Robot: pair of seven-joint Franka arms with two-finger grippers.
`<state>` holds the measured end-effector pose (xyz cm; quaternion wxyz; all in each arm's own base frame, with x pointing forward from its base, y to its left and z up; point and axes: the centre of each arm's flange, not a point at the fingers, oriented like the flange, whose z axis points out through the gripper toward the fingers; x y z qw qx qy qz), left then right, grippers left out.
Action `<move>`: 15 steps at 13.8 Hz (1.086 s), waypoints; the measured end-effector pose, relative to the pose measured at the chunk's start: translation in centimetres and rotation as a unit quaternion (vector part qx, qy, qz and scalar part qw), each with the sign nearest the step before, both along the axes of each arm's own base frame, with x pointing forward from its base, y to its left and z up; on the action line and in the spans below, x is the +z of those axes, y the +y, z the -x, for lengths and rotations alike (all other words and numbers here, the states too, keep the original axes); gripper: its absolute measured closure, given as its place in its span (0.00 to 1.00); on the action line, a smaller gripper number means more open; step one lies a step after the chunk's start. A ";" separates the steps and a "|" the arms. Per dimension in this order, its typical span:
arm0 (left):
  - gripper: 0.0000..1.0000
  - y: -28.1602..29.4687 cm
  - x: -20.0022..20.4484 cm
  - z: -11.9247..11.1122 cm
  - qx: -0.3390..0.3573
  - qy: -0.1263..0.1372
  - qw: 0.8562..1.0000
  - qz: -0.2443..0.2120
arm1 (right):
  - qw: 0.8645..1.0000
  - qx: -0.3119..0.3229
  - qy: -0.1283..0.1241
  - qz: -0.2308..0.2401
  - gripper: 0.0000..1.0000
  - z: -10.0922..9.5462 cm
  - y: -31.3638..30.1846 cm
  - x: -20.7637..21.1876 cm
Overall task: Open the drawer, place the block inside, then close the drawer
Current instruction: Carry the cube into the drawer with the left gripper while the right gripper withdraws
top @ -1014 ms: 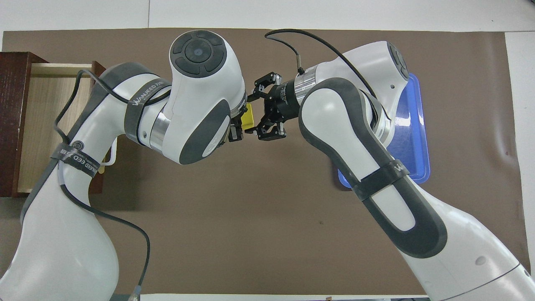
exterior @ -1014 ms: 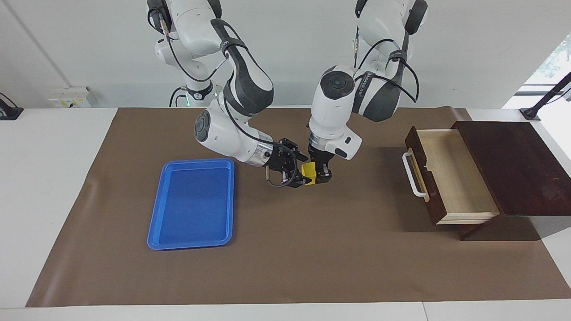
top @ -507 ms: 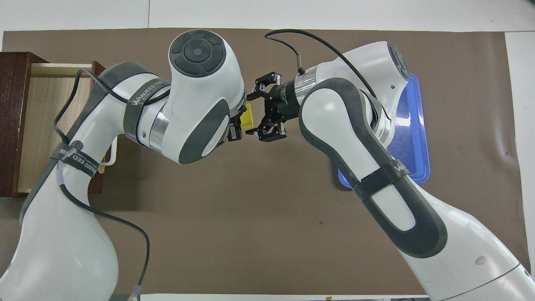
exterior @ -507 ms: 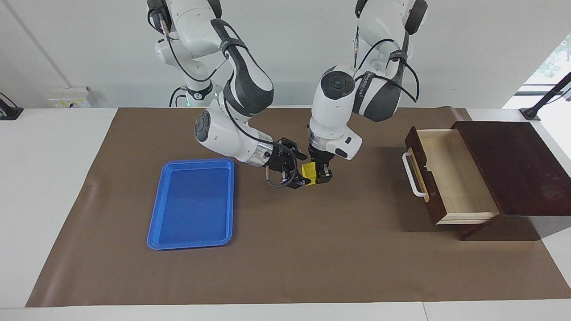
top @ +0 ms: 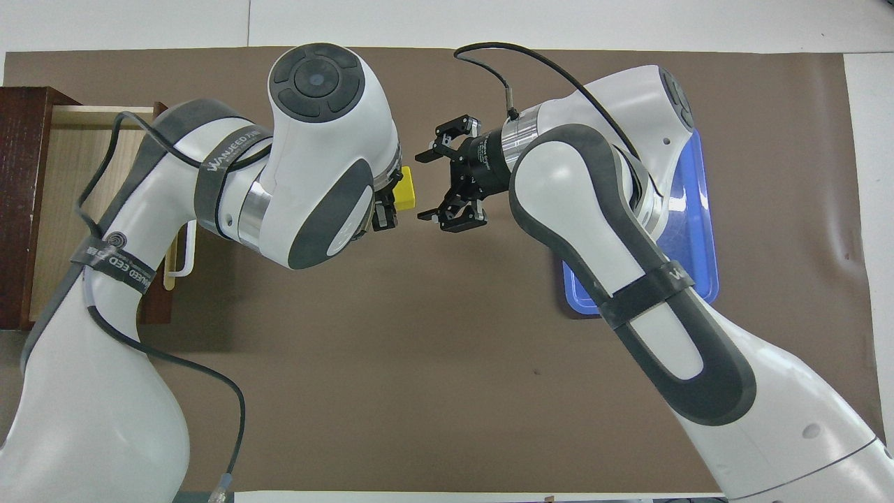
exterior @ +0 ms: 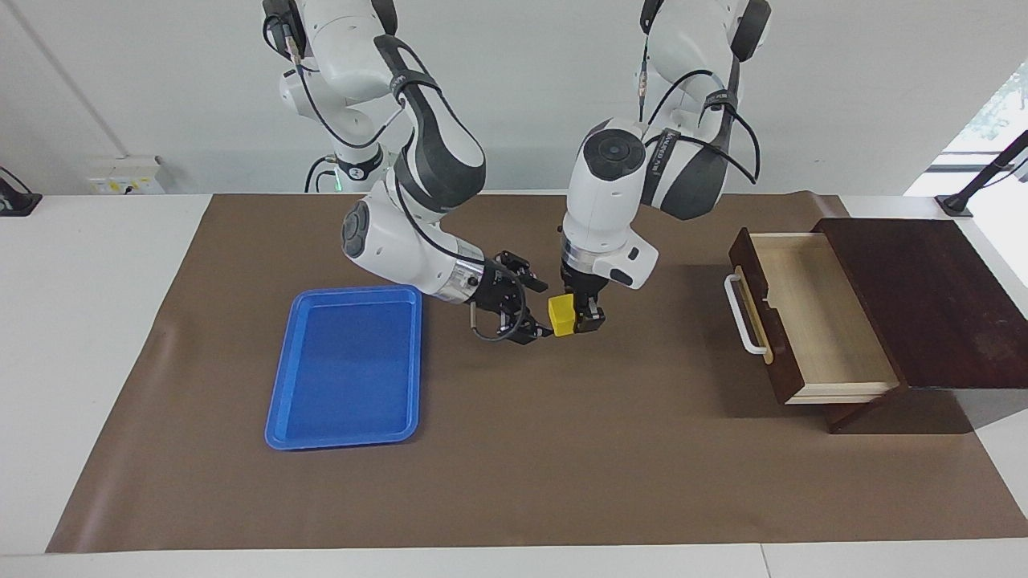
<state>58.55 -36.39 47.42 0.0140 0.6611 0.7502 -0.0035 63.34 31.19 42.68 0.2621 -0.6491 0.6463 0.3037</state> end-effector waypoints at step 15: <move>0.44 25.1 11.8 -2.2 -0.088 0.006 0.996 -0.020 | 0.939 0.262 -0.161 0.154 0.04 2.0 -16.4 10.5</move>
